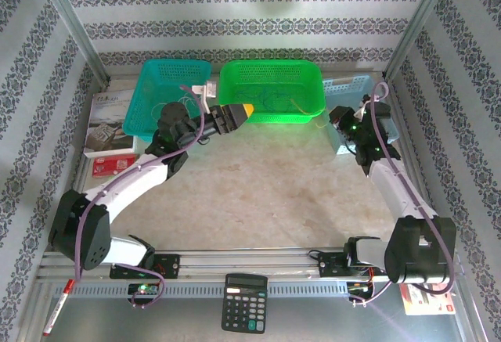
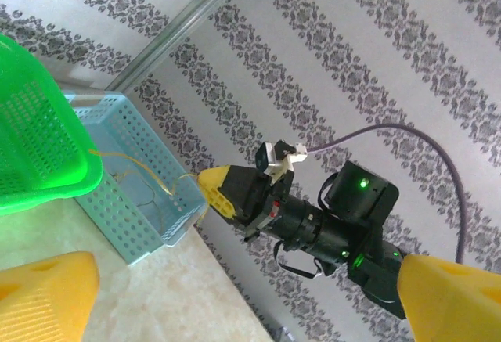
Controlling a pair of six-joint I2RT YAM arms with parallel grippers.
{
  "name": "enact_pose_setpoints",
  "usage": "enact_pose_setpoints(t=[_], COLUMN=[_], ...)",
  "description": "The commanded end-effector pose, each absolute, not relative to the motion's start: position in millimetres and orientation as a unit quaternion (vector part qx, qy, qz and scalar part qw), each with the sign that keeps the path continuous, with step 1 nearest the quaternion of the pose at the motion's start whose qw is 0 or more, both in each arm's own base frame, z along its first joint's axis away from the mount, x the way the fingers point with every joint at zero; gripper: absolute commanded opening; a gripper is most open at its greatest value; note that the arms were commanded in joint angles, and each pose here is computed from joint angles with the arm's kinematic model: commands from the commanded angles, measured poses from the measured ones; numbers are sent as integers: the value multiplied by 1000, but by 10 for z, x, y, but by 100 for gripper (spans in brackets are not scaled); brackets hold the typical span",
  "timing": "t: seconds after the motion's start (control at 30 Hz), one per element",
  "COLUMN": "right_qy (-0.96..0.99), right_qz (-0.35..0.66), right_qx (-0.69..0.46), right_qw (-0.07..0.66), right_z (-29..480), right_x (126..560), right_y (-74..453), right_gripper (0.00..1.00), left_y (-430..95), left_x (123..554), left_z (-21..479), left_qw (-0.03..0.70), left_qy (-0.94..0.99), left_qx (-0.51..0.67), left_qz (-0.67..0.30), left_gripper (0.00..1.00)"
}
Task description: Untangle the cables
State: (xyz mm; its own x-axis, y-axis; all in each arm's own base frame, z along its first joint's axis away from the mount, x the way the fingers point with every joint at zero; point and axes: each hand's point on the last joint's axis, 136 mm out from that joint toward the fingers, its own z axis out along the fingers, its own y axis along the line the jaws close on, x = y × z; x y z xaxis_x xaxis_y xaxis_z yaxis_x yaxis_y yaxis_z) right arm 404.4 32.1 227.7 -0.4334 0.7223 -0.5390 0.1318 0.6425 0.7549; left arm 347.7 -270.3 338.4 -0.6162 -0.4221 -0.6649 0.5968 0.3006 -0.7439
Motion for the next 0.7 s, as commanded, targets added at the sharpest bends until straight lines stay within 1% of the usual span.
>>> enact_pose_setpoints(t=[0.0,0.2,0.33,0.37,0.4,0.43,0.47,0.5,0.57,0.6,0.67], right_qy=[771,751,753,760,767,775,782,788,791,790,788], right_qz=[229,132,91,87,84,84,85,89,97,101,113], right_qx=[317,391,405,401,395,386,376,367,355,353,345], right_qw=[502,516,510,504,498,494,489,486,488,491,498], right_z=[2353,2246,2162,2113,2079,2057,2035,2034,2059,2094,2169], right_x=[4181,4272,4353,4390,4435,4475,4510,4530,4535,4517,4478], right_y=[-169,-861,-1127,-1149,-1164,-1152,-1138,-1109,-1060,-1044,-993], right_gripper=[0,0,0,8,28,44,58,65,73,77,80], left_y=[-2547,-2316,-2194,-2156,-2124,-2095,-2062,-2034,-1986,-1960,-1916], left_x=[3472,3446,3403,3397,3387,3378,3370,3360,3345,3340,3332], left_z=[3302,3156,3108,3113,3102,3098,3104,3085,3085,3081,3072], left_qw=[448,451,453,455,457,459,462,461,464,465,469], left_qy=[702,737,752,755,759,762,764,768,773,775,778], left_qx=[63,39,31,28,27,26,24,23,22,22,18], left_qz=[-550,-502,-479,-472,-463,-457,-450,-443,-432,-426,-417], left_gripper=[100,100,100,100,100,100,100,100,100,100,100])
